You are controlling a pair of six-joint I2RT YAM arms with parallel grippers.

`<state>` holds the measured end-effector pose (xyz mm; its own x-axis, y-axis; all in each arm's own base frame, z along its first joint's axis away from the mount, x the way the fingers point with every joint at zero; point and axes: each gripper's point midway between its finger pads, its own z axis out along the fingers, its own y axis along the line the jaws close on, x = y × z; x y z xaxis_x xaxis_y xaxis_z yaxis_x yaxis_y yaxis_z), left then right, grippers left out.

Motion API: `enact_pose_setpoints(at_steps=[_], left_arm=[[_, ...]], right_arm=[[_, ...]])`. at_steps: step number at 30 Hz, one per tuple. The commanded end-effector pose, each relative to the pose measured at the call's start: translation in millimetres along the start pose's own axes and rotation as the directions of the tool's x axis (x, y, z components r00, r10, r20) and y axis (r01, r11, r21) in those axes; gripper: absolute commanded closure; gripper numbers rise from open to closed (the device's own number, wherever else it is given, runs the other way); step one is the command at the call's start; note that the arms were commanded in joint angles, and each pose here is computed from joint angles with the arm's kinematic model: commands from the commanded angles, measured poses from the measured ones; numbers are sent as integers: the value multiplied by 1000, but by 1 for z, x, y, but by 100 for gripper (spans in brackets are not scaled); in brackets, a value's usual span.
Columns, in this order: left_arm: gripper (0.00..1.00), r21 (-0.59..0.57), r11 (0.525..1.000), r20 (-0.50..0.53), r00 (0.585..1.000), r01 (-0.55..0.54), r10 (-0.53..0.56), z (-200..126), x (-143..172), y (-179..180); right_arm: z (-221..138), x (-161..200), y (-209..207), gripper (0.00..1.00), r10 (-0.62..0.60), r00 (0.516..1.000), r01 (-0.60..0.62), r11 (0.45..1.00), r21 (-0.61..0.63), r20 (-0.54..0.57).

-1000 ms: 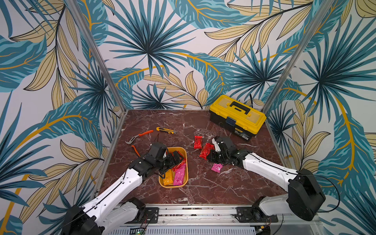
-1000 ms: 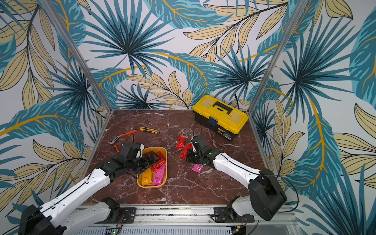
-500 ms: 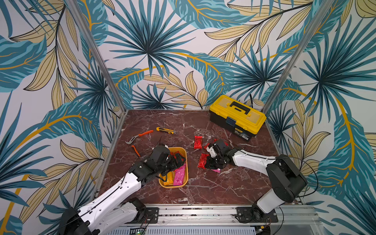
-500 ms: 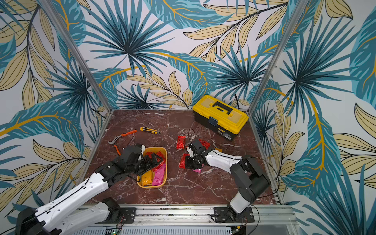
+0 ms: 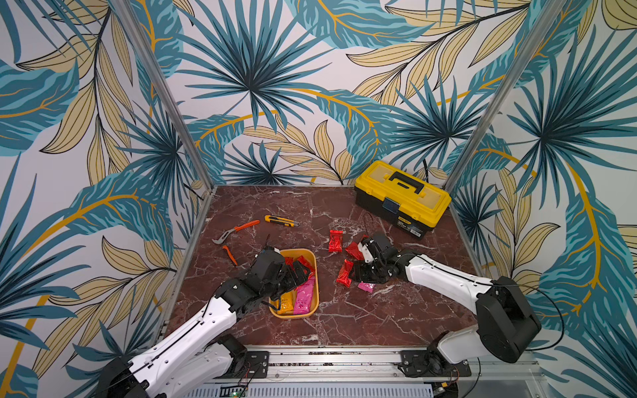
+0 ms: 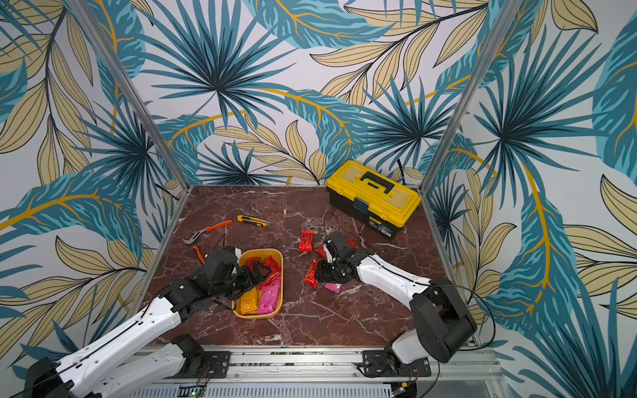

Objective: Take the tea bags out of the storage box
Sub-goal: Place the tea bag at the center of the board, then pick up the tea bag from the storage box.

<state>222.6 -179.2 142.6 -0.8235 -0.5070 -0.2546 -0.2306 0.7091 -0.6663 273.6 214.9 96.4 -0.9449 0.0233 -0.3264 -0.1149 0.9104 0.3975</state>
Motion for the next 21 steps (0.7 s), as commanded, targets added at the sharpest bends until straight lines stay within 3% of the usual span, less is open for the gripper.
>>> enact_pose_setpoints(at_steps=[1, 11, 21], left_arm=[[0, -10, 1000, 48, 999, -9, 9, 2, -9, 4], [0, 30, 1000, 82, 997, -8, 6, -11, -32, 2], [0, 44, 998, 167, 985, 37, -44, -42, -41, 25]], right_arm=[[-28, -14, 0, 40, -14, 998, 12, 999, 49, 55], [-63, -54, 62, 39, -67, 984, 69, 998, -3, 163], [-44, -81, 148, 43, -189, 973, 197, 979, -46, 129]])
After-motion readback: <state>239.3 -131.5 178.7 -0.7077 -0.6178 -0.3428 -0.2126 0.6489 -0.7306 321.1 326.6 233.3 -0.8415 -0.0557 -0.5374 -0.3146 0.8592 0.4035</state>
